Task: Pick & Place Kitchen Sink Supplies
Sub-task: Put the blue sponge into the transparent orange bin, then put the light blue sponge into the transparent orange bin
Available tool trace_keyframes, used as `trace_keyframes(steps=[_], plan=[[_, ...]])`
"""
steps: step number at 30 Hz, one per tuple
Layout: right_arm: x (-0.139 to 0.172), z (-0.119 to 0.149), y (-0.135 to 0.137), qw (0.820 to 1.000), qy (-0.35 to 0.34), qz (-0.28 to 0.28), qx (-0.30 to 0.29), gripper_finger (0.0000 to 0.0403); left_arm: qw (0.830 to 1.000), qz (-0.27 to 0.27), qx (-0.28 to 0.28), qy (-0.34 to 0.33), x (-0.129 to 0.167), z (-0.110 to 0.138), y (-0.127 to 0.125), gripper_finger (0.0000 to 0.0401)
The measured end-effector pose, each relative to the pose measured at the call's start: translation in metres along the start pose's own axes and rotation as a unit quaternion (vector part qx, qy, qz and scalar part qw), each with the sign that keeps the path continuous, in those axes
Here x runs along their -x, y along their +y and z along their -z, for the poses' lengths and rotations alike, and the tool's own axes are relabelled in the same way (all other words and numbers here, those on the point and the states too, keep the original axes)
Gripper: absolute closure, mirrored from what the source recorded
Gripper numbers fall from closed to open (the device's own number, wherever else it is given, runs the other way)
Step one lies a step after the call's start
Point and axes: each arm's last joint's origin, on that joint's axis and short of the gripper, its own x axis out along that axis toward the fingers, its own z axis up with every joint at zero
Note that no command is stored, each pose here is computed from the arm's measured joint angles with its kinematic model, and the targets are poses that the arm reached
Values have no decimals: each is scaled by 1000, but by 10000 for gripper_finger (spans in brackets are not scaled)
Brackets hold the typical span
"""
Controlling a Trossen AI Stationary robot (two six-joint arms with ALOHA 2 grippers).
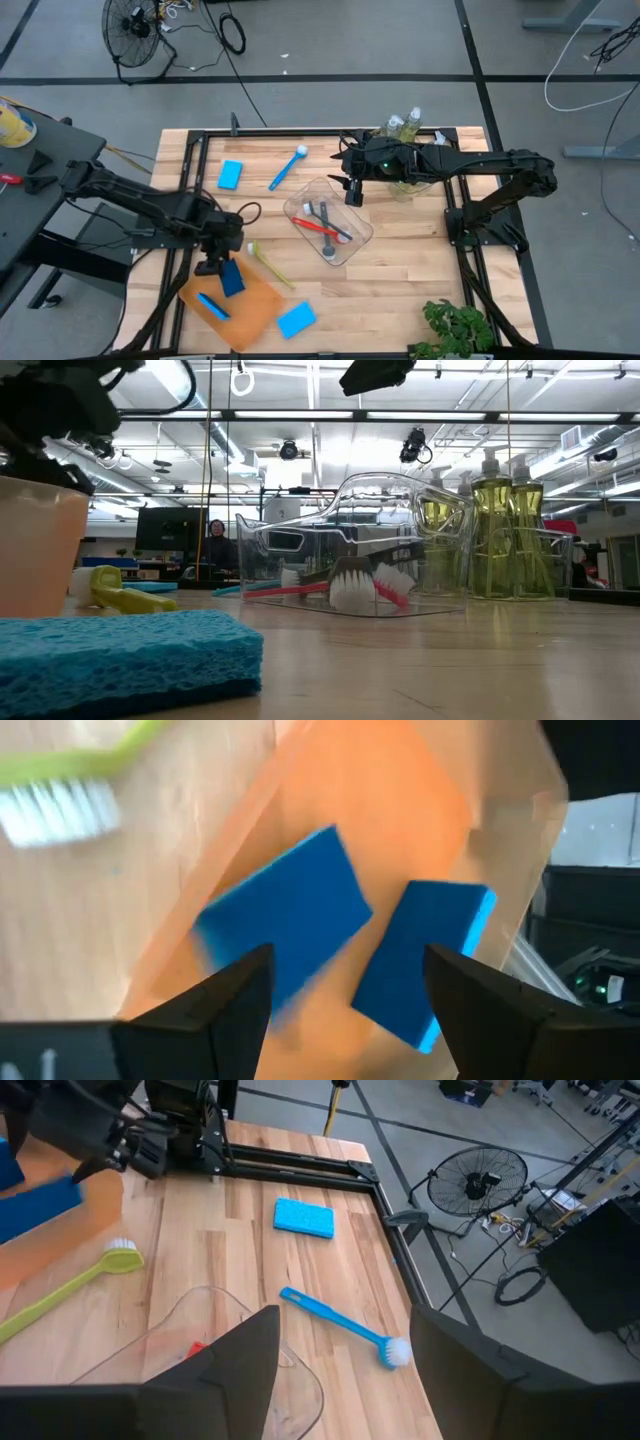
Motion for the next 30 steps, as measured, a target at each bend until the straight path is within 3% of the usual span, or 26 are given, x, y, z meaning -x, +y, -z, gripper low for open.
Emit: trace_keyframes(steps=[8,14,22,26,30], plan=[[0,0,0,1000,0,0,0,178,999,-51,-18,1,25,-8,-14,142],[0,0,0,1000,0,0,0,178,991,-110,-57,-60,54,-25,-30,145],[0,0,0,1000,0,0,27,178,952,-227,-83,-186,102,-49,-47,153],[0,0,0,1000,0,0,20,178,927,-286,-58,-236,123,-56,-46,153],[0,0,0,1000,0,0,-7,178,910,-312,-31,-272,137,-61,-39,153]])
